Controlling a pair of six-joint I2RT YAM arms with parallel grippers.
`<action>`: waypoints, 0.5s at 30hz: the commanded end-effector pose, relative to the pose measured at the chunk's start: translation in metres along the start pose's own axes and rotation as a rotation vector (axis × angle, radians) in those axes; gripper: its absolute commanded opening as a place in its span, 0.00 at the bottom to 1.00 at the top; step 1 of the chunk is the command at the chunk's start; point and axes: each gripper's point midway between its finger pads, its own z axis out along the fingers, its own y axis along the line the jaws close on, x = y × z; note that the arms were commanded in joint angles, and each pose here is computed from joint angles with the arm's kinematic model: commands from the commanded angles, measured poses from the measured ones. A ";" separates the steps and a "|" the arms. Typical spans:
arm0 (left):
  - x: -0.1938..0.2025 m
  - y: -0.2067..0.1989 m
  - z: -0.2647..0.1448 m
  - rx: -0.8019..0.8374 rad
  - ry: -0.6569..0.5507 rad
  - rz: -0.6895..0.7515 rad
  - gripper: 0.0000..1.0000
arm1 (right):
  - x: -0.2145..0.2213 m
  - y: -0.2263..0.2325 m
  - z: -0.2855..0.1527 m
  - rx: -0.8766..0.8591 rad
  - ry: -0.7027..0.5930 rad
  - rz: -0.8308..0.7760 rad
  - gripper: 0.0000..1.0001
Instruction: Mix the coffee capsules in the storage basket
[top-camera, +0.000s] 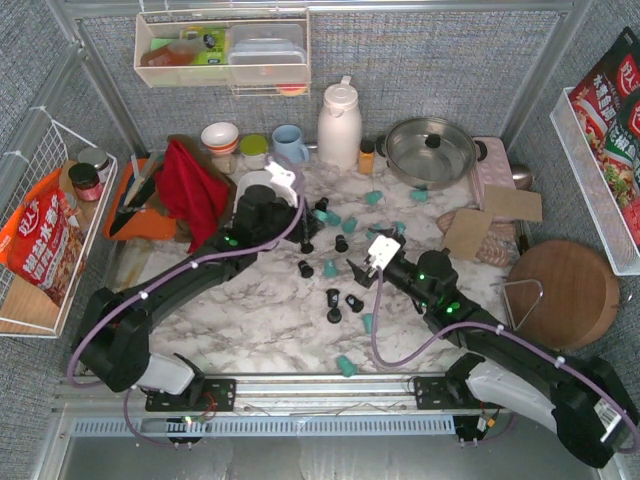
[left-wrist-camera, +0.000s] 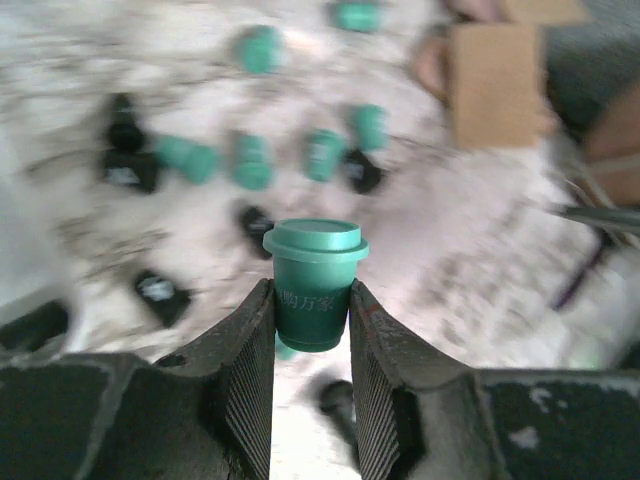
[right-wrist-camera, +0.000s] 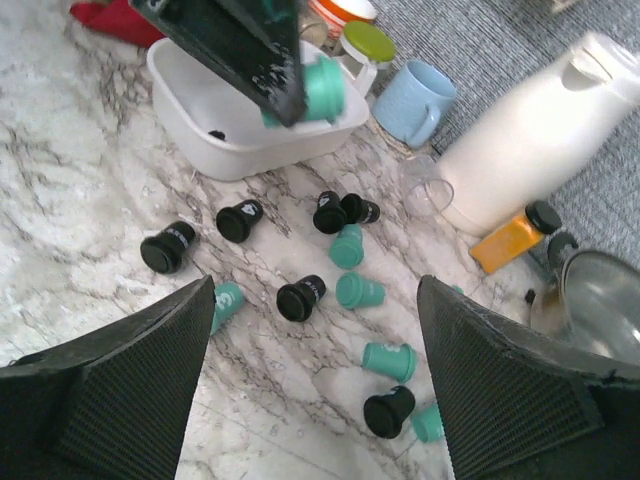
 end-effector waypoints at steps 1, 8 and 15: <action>-0.021 0.088 -0.017 -0.348 -0.081 -0.050 0.33 | 0.013 0.000 -0.016 0.054 0.152 0.254 0.86; -0.021 0.180 -0.015 -0.569 -0.087 -0.151 0.40 | 0.042 0.029 -0.046 0.068 0.431 0.617 0.81; 0.012 0.222 0.009 -0.595 0.024 -0.247 0.43 | 0.065 0.069 -0.080 -0.062 0.631 0.652 0.78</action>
